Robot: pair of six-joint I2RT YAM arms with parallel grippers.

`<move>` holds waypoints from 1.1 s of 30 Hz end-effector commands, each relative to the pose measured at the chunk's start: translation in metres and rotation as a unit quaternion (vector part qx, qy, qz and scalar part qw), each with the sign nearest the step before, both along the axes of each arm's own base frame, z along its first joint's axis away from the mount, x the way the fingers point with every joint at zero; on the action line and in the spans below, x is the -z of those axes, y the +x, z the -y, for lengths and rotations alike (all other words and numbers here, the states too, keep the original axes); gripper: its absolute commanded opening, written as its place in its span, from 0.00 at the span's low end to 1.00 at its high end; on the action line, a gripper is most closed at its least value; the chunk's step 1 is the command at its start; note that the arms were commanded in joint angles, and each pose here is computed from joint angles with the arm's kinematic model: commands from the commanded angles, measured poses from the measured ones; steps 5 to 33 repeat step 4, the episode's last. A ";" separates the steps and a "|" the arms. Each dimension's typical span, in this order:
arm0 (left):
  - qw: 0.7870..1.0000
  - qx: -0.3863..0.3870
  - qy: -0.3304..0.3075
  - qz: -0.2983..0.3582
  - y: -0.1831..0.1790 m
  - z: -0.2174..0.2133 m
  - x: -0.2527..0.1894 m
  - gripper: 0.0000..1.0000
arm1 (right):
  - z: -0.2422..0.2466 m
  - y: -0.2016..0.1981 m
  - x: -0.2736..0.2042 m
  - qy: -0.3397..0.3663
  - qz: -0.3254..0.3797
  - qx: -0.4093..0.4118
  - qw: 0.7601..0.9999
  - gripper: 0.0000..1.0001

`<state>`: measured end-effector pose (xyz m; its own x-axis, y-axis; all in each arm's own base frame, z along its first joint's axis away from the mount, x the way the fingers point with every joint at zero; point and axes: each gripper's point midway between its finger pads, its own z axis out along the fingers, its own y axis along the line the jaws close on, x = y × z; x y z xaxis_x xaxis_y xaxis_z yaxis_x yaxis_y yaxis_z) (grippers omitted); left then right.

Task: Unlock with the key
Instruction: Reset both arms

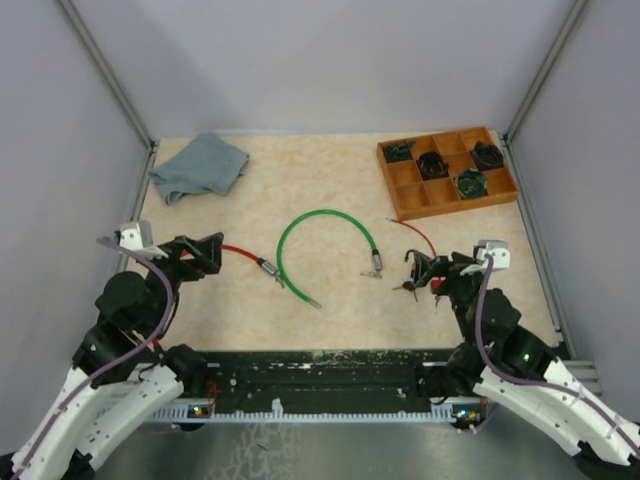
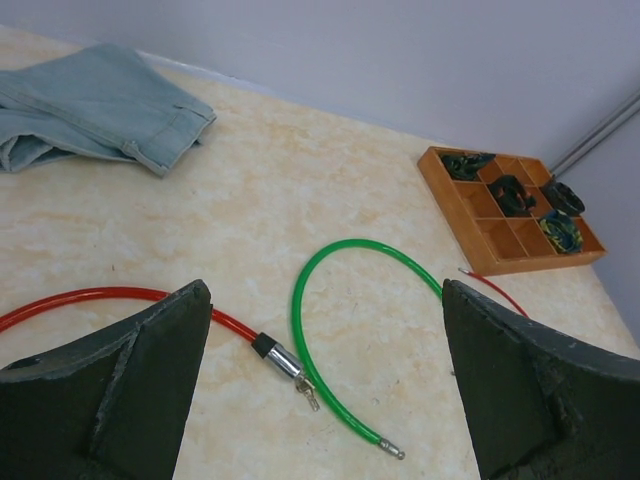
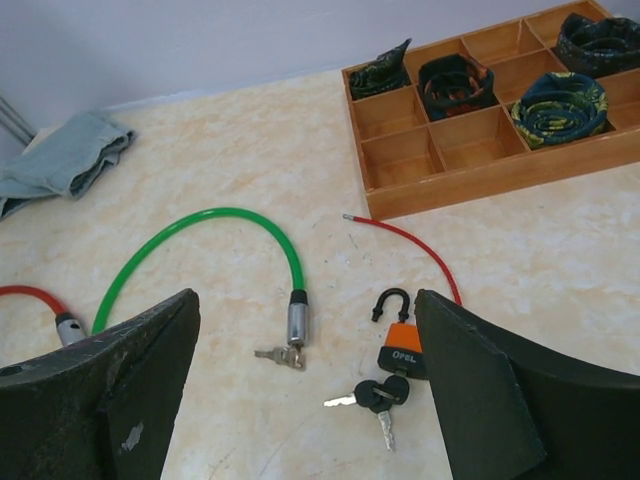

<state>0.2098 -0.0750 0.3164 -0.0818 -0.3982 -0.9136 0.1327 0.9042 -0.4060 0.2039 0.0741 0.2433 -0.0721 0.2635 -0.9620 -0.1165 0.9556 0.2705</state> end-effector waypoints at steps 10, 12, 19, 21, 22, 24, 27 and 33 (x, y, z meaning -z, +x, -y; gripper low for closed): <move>1.000 -0.018 0.020 0.007 0.001 -0.008 0.001 1.00 | 0.010 -0.002 -0.023 0.018 0.018 0.016 1.000 0.88; 1.000 -0.018 0.020 0.007 0.001 -0.008 0.001 1.00 | 0.010 -0.002 -0.023 0.018 0.018 0.016 1.000 0.88; 1.000 -0.018 0.020 0.007 0.001 -0.008 0.001 1.00 | 0.010 -0.002 -0.023 0.018 0.018 0.016 1.000 0.88; 1.000 -0.018 0.020 0.007 0.001 -0.008 0.001 1.00 | 0.010 -0.002 -0.023 0.018 0.018 0.016 1.000 0.88; 1.000 -0.018 0.020 0.007 0.001 -0.008 0.001 1.00 | 0.010 -0.002 -0.023 0.018 0.018 0.016 1.000 0.88; 1.000 -0.018 0.020 0.007 0.001 -0.008 0.001 1.00 | 0.010 -0.002 -0.023 0.018 0.018 0.016 1.000 0.88; 1.000 -0.018 0.020 0.007 0.001 -0.008 0.001 1.00 | 0.010 -0.002 -0.023 0.018 0.018 0.016 1.000 0.88; 1.000 -0.018 0.020 0.007 0.001 -0.008 0.001 1.00 | 0.010 -0.002 -0.023 0.018 0.018 0.016 1.000 0.88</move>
